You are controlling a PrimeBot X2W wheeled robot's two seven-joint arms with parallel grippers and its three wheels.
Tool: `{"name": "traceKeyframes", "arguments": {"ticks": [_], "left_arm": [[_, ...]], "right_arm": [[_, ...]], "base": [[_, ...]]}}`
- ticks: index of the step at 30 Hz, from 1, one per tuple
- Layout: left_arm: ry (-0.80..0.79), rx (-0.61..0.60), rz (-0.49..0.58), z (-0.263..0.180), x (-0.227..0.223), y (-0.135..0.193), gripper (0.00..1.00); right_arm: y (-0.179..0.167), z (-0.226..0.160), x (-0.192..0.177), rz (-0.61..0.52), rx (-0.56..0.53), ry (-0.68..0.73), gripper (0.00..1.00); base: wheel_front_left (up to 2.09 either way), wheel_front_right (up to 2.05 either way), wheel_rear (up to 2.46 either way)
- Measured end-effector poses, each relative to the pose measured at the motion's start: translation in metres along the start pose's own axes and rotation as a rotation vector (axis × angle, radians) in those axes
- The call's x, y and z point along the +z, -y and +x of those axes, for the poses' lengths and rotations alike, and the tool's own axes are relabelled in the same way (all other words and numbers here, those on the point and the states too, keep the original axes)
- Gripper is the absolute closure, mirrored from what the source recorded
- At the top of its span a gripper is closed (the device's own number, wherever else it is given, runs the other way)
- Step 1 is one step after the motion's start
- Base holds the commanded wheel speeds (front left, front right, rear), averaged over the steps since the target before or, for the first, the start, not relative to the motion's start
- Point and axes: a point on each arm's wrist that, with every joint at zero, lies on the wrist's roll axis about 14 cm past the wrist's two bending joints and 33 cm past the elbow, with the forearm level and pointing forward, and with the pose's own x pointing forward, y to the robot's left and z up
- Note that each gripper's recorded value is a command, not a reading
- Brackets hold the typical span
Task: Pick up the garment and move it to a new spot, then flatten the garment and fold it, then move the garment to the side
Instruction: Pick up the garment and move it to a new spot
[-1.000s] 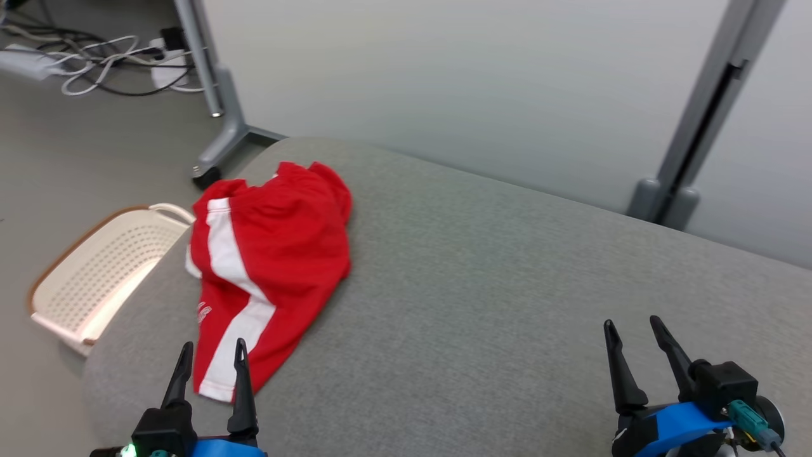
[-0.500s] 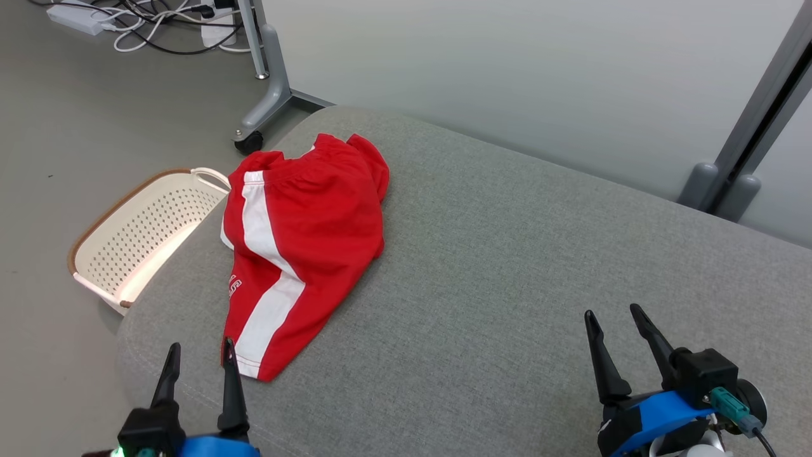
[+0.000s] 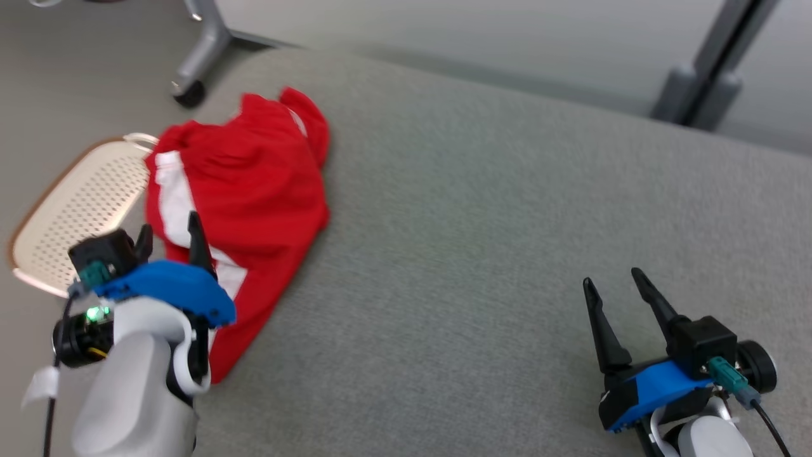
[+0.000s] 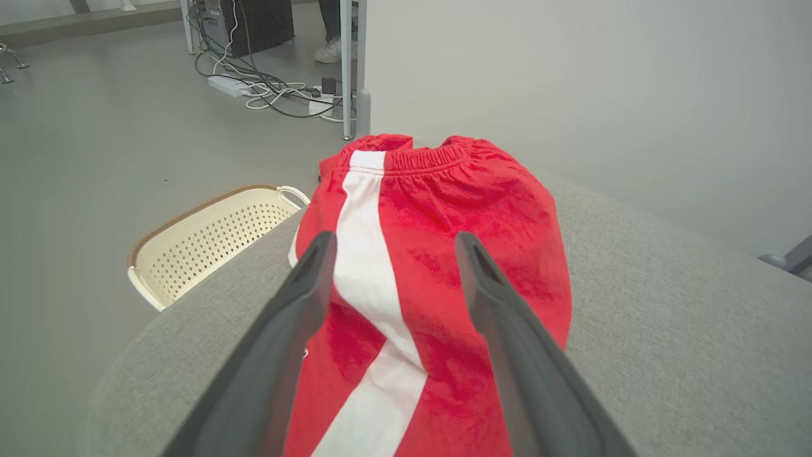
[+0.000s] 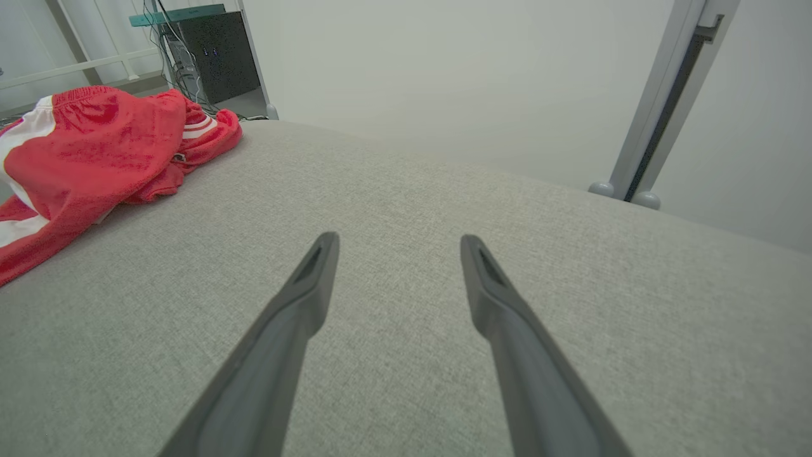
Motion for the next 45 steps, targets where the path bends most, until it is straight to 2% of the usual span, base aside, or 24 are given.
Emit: {"name": "traceKeyframes", "arguments": {"ticks": [5, 8, 15, 16, 17, 21, 24, 29, 34, 40, 45], "left_arm": [[-0.089, 0.003, -0.023, 0.042, -0.011, 0.021, 0.00], [-0.187, 0.029, -0.036, 0.074, -0.032, 0.036, 0.00], [-0.367, 0.027, 0.032, 0.096, -0.071, 0.052, 0.02], [-0.383, 0.021, 0.036, 0.097, -0.073, 0.053, 0.77], [-0.396, 0.015, 0.044, 0.098, -0.075, 0.054, 1.00], [-0.409, -0.018, 0.046, 0.098, -0.071, 0.057, 1.00], [-0.348, -0.049, 0.028, 0.099, -0.050, 0.060, 1.00], [-0.182, -0.136, 0.004, 0.096, 0.014, 0.073, 1.00], [-0.002, -0.221, 0.006, 0.080, 0.100, 0.077, 1.00], [0.185, -0.361, 0.053, 0.046, 0.190, 0.110, 1.00], [0.323, -0.550, 0.058, 0.001, 0.242, 0.173, 1.00]], "right_arm": [[0.023, -0.002, -0.017, -0.007, -0.052, -0.047, 0.00], [0.040, -0.002, -0.030, -0.009, -0.090, -0.082, 0.00], [0.057, -0.010, -0.039, -0.001, -0.135, -0.104, 0.00], [0.059, -0.011, -0.040, 0.000, -0.140, -0.106, 0.00], [0.060, -0.011, -0.040, 0.001, -0.143, -0.106, 0.00], [0.061, -0.013, -0.034, 0.009, -0.151, -0.090, 0.00], [0.056, -0.012, -0.026, 0.011, -0.138, -0.067, 0.00], [0.041, -0.013, -0.006, 0.016, -0.107, -0.013, 0.00], [0.027, -0.021, 0.015, 0.034, -0.084, 0.045, 0.00], [0.022, -0.039, 0.029, 0.058, -0.098, 0.092, 0.00], [0.036, -0.064, 0.033, 0.065, -0.162, 0.112, 0.00]], "base": [[0.00, 0.00, 0.00], [0.00, 0.00, 0.00], [0.00, 0.00, 0.00], [0.00, 0.00, 0.00], [0.00, 0.00, 0.00], [0.00, 0.00, 0.00], [0.00, 0.00, 0.00], [0.00, 0.00, 0.00], [0.00, 0.00, 0.00], [0.00, 0.00, 0.00], [0.00, 0.00, 0.00]]}}
